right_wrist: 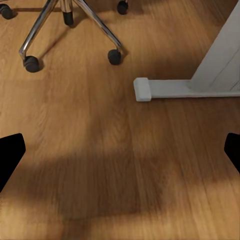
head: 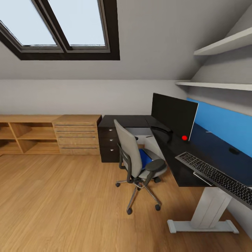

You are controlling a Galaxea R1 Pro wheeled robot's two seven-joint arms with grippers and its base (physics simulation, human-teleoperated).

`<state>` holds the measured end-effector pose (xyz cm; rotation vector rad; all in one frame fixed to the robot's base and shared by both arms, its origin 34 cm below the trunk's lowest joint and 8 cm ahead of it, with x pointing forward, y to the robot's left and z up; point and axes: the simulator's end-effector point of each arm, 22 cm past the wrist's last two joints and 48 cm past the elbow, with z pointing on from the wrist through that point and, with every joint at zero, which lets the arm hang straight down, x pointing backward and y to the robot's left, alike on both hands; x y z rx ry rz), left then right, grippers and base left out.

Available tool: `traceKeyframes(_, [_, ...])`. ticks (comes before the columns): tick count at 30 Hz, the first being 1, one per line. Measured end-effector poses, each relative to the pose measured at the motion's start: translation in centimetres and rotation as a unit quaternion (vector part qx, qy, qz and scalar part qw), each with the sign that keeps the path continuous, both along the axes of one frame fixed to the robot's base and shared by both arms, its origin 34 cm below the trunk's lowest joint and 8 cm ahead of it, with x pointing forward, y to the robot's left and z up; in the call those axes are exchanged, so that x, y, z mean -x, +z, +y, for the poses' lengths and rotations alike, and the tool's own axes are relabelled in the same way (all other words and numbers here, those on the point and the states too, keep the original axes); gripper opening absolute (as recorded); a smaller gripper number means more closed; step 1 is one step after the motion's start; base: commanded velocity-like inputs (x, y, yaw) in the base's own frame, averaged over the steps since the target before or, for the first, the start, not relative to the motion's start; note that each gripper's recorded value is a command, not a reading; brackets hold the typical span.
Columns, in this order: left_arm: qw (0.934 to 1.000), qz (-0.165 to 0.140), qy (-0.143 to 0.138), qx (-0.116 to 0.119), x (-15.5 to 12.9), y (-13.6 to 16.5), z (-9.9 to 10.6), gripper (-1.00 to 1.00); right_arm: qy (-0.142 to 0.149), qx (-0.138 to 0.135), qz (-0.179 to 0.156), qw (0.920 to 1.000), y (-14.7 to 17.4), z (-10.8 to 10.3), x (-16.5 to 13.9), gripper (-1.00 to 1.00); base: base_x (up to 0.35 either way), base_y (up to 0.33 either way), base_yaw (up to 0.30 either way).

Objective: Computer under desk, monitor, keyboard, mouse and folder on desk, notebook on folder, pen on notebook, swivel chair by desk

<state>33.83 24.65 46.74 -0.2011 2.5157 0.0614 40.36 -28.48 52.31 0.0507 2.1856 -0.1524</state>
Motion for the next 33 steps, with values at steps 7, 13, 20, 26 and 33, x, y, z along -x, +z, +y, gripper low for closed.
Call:
traceKeyframes(7, [0.9988, 0.015, -0.016, 0.044, -13.7, 2.5, -4.3, 1.00, -0.010, -0.005, -0.038, 0.9992, 2.9, 0.3, -13.0, 1.00, 0.000, 0.000, 0.000])
traceKeyframes(13, [0.9969, -0.035, -0.031, 0.063, -26.1, 8.7, -7.1, 1.00, -0.006, -0.024, -0.043, 0.9988, 6.7, 3.3, -23.2, 1.00, 0.000, 0.000, 0.000])
traceKeyframes(20, [0.9956, -0.052, -0.037, 0.070, -28.2, 9.0, -8.4, 1.00, -0.023, -0.035, -0.036, 0.9985, 7.9, 5.2, -26.8, 1.00, 0.000, 0.000, 0.000])
traceKeyframes(26, [0.9908, -0.115, -0.028, 0.066, -30.0, 9.7, -8.0, 1.00, -0.033, -0.039, -0.034, 0.9981, 6.8, 4.5, -26.9, 1.00, 0.000, 0.000, 0.000])
traceKeyframes(33, [0.9711, -0.232, -0.008, 0.057, -33.7, 13.7, -7.0, 1.00, -0.043, -0.030, -0.025, 0.9983, 5.3, 2.7, -26.7, 1.00, 0.000, 0.000, 0.000])
